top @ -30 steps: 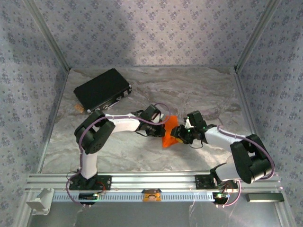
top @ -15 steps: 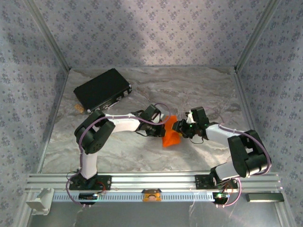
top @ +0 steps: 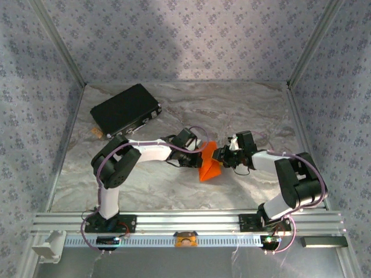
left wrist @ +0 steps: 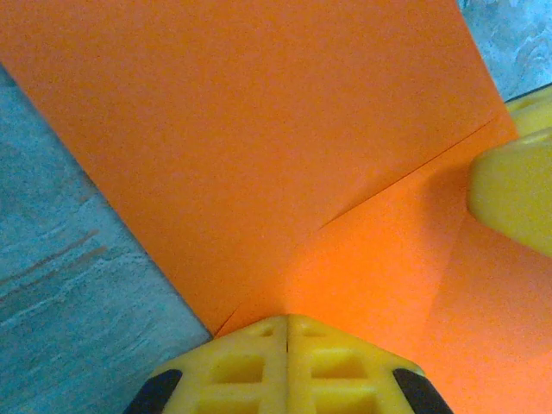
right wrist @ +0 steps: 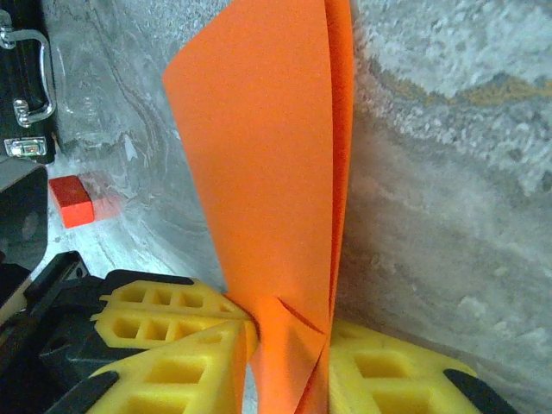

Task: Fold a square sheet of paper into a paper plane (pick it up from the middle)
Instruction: Turn over the paper at the center of the table.

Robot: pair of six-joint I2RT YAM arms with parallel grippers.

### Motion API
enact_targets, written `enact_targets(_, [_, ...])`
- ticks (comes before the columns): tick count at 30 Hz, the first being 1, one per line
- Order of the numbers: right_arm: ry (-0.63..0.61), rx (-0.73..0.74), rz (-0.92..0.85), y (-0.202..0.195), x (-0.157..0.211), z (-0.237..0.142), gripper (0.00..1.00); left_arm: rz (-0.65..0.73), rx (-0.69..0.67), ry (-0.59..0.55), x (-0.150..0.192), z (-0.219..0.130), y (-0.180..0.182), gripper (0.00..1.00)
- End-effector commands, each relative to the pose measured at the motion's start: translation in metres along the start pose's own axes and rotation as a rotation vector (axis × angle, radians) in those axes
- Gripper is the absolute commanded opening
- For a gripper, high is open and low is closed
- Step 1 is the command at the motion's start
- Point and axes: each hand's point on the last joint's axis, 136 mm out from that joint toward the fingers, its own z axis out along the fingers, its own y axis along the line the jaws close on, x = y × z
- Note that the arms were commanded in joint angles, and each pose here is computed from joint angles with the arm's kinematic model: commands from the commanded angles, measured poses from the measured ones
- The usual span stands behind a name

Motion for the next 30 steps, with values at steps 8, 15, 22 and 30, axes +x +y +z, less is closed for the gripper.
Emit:
enact_targets(8, [0.026,-0.037,0.01,-0.007,0.001,0.006,0.18,-0.004,-0.007,0.019,0.007,0.002,0.002,0.0])
enact_targets(15, [0.017,-0.043,0.004,-0.006,0.0,0.003,0.1,0.009,0.008,-0.012,0.0,-0.008,-0.008,0.02])
enact_targets(22, [-0.026,-0.004,-0.052,0.006,-0.005,-0.014,0.07,0.053,0.018,-0.141,-0.019,-0.047,-0.029,0.26])
enact_targets(30, [-0.159,0.226,-0.253,0.021,-0.015,-0.055,0.08,0.078,-0.078,-0.376,-0.042,-0.112,-0.029,0.41])
